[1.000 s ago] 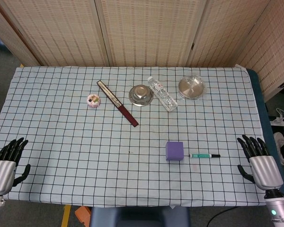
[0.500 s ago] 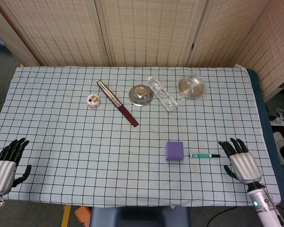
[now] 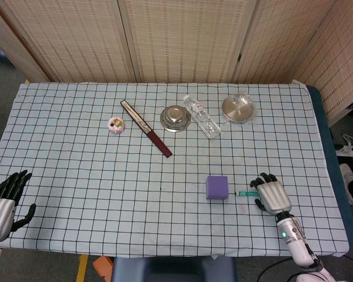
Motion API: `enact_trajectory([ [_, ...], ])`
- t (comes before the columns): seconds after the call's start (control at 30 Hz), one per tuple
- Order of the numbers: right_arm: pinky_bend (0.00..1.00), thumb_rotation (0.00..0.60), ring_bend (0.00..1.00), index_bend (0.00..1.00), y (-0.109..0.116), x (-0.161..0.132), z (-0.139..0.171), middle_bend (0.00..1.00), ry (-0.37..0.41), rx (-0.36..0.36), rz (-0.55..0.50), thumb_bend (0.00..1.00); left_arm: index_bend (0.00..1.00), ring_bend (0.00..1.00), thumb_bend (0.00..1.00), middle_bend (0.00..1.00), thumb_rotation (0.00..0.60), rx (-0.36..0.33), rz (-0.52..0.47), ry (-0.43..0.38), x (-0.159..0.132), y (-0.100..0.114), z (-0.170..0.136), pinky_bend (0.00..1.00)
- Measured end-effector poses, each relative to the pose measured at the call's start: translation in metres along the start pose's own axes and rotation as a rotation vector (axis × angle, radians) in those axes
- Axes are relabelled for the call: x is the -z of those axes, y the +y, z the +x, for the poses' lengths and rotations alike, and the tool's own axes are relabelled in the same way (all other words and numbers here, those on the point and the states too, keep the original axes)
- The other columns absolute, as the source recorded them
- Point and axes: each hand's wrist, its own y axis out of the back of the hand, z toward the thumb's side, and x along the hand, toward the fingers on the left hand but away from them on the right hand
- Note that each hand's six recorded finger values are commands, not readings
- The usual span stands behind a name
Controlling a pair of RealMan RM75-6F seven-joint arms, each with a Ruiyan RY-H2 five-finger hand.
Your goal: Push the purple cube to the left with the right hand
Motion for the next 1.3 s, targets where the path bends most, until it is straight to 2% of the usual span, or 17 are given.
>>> enact_trajectory([
  [0.47,0.22,0.6,0.17,0.45,-0.011,-0.017,-0.013,0.38,0.018,-0.026,0.048,0.25,0.0,0.0,0.45,0.0,0.6,0.028,-0.009,-0.006,0.001,-0.002,0.002,0.13],
  [0.7,0.22,0.6,0.17,0.46,-0.014,-0.019,-0.014,0.38,0.01,-0.041,0.08,0.25,0.0,0.0,0.45,0.0,0.6,0.068,-0.07,-0.03,0.0,-0.004,0.002,0.13],
  [0.87,0.23,0.6,0.19,0.48,-0.016,-0.02,-0.013,0.39,0.003,-0.049,0.091,0.25,0.0,0.0,0.45,0.0,0.6,0.065,-0.039,-0.021,0.002,-0.005,0.004,0.13],
  [1.2,0.3,0.6,0.27,0.59,-0.017,-0.022,-0.01,0.48,0.005,-0.046,0.108,0.28,0.0,0.0,0.45,0.0,0.6,0.073,-0.019,-0.013,0.003,-0.008,0.005,0.13],
  [1.3,0.3,0.6,0.28,0.59,-0.02,-0.023,-0.009,0.49,0.006,-0.054,0.121,0.29,0.0,0.0,0.45,0.0,0.6,0.068,-0.007,-0.005,0.005,-0.007,0.006,0.13],
])
